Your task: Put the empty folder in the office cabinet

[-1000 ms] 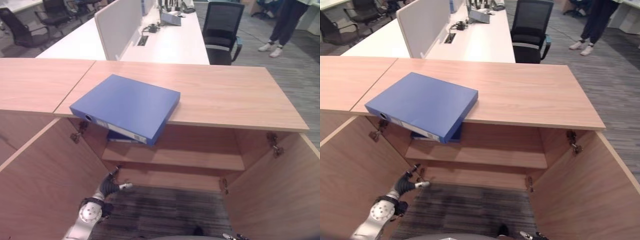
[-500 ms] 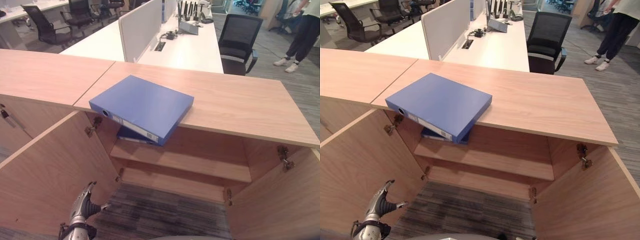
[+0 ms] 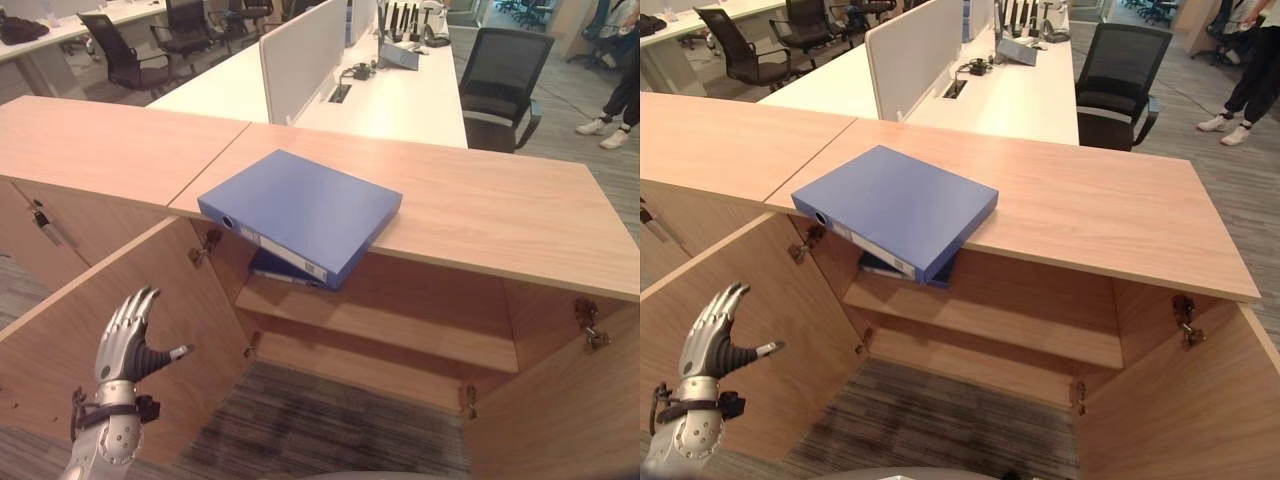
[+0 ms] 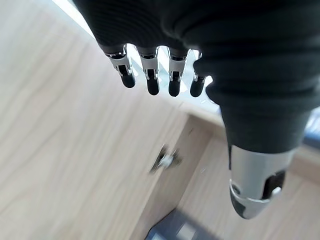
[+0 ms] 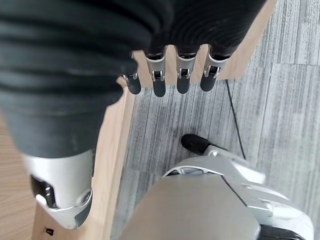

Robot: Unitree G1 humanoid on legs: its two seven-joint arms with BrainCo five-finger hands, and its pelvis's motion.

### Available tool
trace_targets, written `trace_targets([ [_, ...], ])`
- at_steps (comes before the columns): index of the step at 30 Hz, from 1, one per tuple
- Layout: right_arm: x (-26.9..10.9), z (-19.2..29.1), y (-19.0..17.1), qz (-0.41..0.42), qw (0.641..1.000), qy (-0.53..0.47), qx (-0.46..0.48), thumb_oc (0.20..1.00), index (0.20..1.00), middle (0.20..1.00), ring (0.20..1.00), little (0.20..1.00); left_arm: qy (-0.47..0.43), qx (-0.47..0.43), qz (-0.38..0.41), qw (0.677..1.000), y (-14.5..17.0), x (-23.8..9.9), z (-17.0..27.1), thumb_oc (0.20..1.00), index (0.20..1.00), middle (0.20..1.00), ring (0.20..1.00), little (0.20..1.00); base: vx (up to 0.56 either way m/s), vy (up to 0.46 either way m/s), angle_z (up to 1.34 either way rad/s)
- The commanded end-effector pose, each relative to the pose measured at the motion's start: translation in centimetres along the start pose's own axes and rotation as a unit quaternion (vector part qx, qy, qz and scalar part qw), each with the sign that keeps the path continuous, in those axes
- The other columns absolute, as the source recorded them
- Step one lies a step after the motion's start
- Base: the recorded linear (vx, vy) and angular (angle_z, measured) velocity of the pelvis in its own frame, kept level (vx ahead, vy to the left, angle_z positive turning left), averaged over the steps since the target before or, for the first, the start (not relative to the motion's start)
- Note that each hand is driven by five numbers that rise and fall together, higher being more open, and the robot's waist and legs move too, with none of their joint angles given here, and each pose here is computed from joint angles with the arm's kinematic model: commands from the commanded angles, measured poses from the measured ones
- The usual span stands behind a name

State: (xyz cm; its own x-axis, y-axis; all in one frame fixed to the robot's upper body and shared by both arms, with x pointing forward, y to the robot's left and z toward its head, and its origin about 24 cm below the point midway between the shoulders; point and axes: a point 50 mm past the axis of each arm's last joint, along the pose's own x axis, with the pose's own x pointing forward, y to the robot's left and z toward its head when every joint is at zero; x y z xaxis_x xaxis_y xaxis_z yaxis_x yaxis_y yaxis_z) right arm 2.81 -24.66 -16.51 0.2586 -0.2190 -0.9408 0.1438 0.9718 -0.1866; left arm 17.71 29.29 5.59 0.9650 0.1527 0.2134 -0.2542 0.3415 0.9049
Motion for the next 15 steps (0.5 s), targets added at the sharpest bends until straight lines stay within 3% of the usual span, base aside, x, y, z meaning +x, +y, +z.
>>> trace_targets([
  [1,0.5,2.7,0.8,0.012,0.999,-0.038,-0.009,1.000,1.000,1.000,1.000,1.000,-0.110,0.033,0.087,0.990,4.1,3.2,2.7,1.000,1.000,1.000,1.000,1.000,0.00,0.000,0.00],
  [8,0.5,2.8,1.0,0.018,0.999,-0.038,-0.027,1.000,1.000,1.000,1.000,1.000,-0.174,0.038,0.134,0.975,6.2,5.0,5.2,1.000,1.000,1.000,1.000,1.000,0.00,0.000,0.00],
  [15,0.6,3.3,1.2,0.020,0.998,-0.044,-0.032,1.000,1.000,1.000,1.000,1.000,-0.211,0.022,0.137,0.968,6.5,6.4,6.8,1.000,1.000,1.000,1.000,1.000,0.01,0.008,-0.08],
])
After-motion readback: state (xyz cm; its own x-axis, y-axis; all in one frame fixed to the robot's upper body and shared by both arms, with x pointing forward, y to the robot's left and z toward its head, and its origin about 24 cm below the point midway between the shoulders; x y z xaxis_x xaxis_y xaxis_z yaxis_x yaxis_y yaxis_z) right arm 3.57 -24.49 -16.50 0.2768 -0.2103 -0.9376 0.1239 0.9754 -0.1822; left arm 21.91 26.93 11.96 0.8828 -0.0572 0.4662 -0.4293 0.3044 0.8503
